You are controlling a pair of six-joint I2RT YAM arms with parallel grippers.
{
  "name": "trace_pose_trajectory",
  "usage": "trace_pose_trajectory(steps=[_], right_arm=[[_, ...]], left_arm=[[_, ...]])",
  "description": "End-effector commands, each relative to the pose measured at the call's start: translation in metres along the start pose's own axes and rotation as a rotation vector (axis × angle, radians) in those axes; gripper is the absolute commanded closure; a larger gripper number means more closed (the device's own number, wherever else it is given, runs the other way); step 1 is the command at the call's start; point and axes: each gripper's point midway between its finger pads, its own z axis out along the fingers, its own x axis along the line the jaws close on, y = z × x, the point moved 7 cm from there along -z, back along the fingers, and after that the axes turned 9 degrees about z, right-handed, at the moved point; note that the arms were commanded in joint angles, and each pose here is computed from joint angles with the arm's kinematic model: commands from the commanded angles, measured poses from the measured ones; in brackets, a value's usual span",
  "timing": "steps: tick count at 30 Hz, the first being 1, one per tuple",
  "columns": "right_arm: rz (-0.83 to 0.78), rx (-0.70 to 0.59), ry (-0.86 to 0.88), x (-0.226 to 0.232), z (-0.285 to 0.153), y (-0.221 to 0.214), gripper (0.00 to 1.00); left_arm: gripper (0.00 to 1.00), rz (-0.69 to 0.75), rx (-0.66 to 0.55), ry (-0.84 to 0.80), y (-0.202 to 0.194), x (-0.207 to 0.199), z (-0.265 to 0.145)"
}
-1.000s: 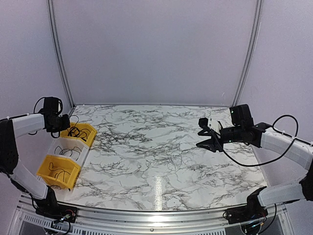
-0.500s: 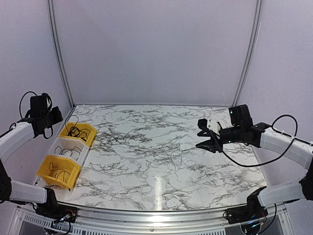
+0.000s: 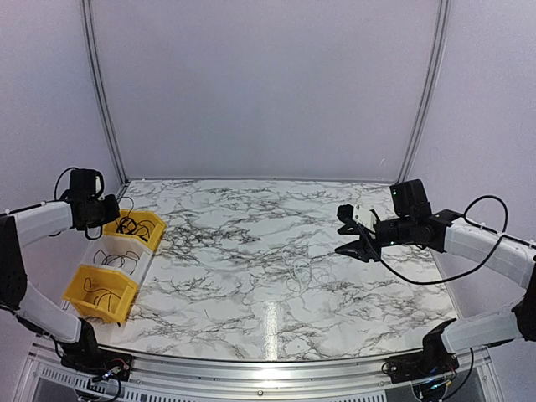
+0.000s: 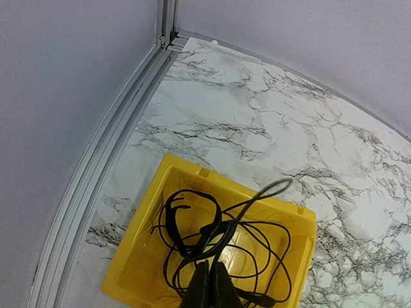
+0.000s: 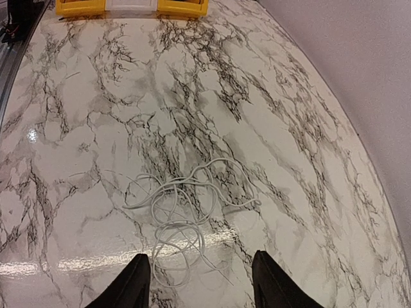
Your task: Untangle the cables
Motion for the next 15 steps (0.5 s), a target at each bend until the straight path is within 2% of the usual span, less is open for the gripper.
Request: trace_pose_trajectory(steps=[1, 5, 11, 15], right_arm=[[-0.026, -0.009, -0.006, -0.002, -0.002, 0.011, 0.46], [-0.028, -0.005, -0.009, -0.002, -0.002, 0.011, 0.46], [-0.032, -0.006, -0.012, -0.002, -0.003, 0.011, 0.46], [-0.032, -0.006, -0.012, -0.002, -0.002, 0.011, 0.46]], left_arm=[[1.00, -0.004, -0.006, -0.020, 0.008, -0.002, 0.000], [1.00, -0.013, 0.035, 0.008, -0.005, -0.001, 0.009], [1.00, -0.011, 0.165, -0.021, -0.021, -0.006, 0.031], [1.00, -0.009, 0.187, -0.022, -0.024, -0.007, 0.037]])
